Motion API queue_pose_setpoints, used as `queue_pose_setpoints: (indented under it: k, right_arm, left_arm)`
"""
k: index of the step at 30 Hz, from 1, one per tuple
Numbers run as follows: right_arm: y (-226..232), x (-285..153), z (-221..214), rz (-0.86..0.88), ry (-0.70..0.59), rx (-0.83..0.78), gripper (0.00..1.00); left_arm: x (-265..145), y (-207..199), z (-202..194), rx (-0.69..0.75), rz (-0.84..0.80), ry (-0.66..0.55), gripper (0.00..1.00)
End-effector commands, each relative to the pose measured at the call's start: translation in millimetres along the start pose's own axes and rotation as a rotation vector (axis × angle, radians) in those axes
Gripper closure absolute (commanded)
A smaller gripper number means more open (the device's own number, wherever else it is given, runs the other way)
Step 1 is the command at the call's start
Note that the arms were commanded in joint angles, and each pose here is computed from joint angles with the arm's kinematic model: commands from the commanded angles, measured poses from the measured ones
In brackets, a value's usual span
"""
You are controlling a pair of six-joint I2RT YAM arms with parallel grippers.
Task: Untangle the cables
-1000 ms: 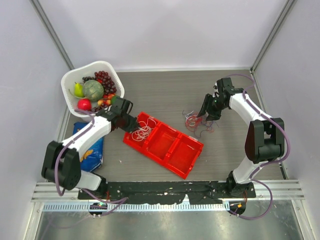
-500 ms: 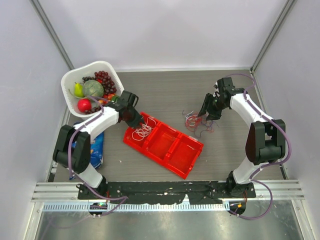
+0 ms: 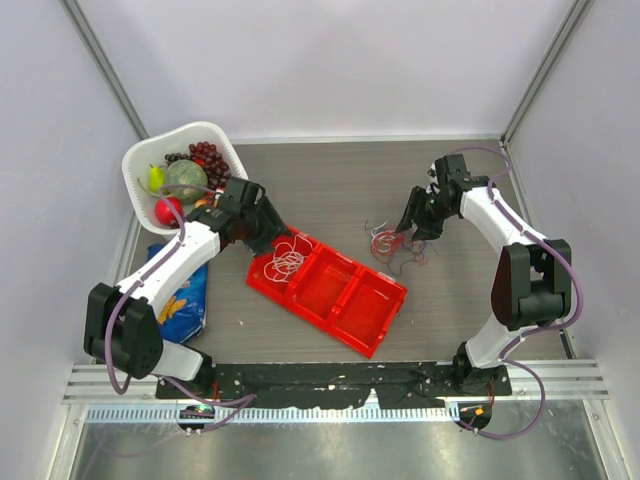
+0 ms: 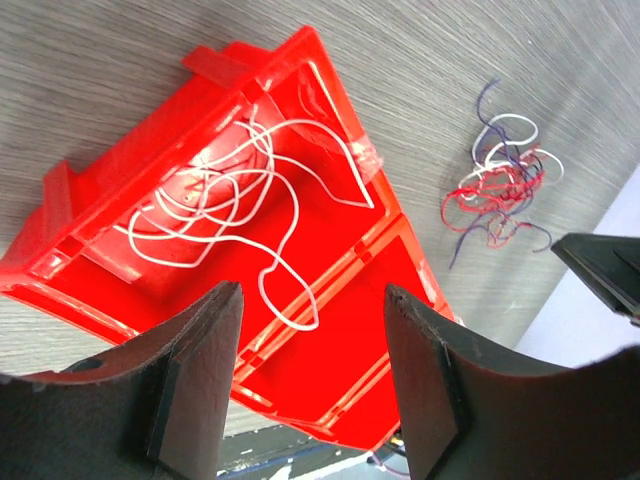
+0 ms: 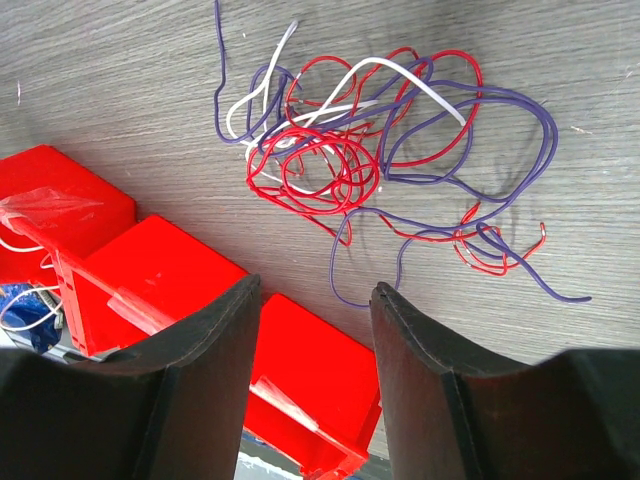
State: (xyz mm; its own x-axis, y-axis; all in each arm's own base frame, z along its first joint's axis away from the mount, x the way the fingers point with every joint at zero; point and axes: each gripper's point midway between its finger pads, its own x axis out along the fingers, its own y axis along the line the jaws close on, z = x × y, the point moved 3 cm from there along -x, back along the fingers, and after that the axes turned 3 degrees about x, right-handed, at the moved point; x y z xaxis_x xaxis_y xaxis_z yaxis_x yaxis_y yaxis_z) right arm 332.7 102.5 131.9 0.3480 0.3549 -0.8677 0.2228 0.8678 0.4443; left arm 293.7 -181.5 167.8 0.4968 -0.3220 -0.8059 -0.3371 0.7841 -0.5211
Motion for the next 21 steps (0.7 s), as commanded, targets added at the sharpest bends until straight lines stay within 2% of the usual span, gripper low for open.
queue_pose_setpoints:
  k: [1, 6, 8, 18, 21]
  right_arm:
    - [14, -20, 7, 0.044, -0.073, -0.034, 0.47]
    - [23, -25, 1, 0.086, -0.051, 0.008, 0.5]
    - [28, -27, -2, 0.118, -0.041, 0.031, 0.52]
    - [16, -21, -9, 0.061, -0.033, 0.086, 0.53]
    - [14, -20, -10, 0.049, -0.037, 0.09, 0.53]
  left_arm:
    - [-23, -31, -2, 0.077, -0.152, 0.022, 0.38]
    - [-33, -94, -13, 0.272, -0.387, 0.001, 0.37]
    - [-29, -116, -22, 0.328, -0.429, 0.014, 0.37]
    - [40, -192, -69, 0.495, -0.521, 0.141, 0.42]
    - [56, -196, -85, 0.59, -0.467, 0.198, 0.41]
